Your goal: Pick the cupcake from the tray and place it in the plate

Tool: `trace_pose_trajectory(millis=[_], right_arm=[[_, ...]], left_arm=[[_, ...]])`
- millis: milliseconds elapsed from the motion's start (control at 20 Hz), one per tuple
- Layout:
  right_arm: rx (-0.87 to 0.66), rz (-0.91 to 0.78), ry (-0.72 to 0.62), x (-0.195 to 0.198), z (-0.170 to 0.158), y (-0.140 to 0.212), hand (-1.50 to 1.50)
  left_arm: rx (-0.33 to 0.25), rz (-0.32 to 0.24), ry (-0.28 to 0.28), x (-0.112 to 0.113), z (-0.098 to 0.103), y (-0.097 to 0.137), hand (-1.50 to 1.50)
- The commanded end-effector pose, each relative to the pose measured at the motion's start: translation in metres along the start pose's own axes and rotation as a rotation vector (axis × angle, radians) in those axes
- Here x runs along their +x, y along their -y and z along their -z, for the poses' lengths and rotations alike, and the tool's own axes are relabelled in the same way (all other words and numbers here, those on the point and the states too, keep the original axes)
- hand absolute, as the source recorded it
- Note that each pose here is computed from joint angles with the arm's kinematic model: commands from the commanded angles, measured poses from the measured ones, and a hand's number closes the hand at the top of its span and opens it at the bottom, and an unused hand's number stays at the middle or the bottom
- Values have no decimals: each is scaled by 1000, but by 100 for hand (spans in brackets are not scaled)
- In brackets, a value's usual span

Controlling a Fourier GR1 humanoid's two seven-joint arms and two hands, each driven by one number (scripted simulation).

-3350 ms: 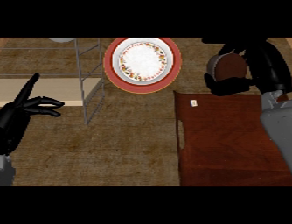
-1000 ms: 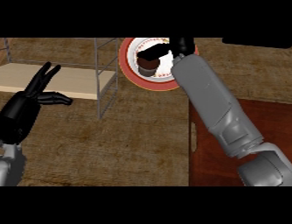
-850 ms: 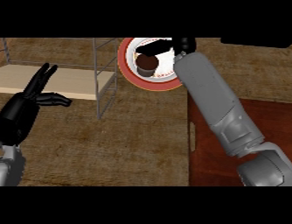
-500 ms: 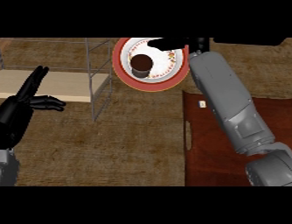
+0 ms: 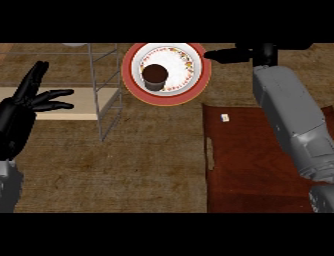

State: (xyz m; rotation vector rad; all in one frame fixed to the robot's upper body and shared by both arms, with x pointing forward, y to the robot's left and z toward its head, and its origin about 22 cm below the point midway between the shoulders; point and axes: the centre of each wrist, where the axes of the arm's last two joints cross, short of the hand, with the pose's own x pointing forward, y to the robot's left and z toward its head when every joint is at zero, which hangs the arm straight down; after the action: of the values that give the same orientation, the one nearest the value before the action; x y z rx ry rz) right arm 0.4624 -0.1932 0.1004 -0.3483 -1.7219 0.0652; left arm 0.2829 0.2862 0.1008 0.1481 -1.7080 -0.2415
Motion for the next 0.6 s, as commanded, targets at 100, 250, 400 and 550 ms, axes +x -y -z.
trace_pose_trajectory(millis=[100,250,400,550], right_arm=[[12,-17,8,-33,-3,61,-150],[6,-22,29,-43,-7,76,-150],[67,-45,9,-45,-9,99,-150],[33,-73,24,-44,-7,117,-150]], left_arm=[[-10,-19,58,21,20,13,0],[-16,5,40,-7,9,10,0],[2,-15,27,-2,6,0,0],[-1,-11,56,4,5,5,0]])
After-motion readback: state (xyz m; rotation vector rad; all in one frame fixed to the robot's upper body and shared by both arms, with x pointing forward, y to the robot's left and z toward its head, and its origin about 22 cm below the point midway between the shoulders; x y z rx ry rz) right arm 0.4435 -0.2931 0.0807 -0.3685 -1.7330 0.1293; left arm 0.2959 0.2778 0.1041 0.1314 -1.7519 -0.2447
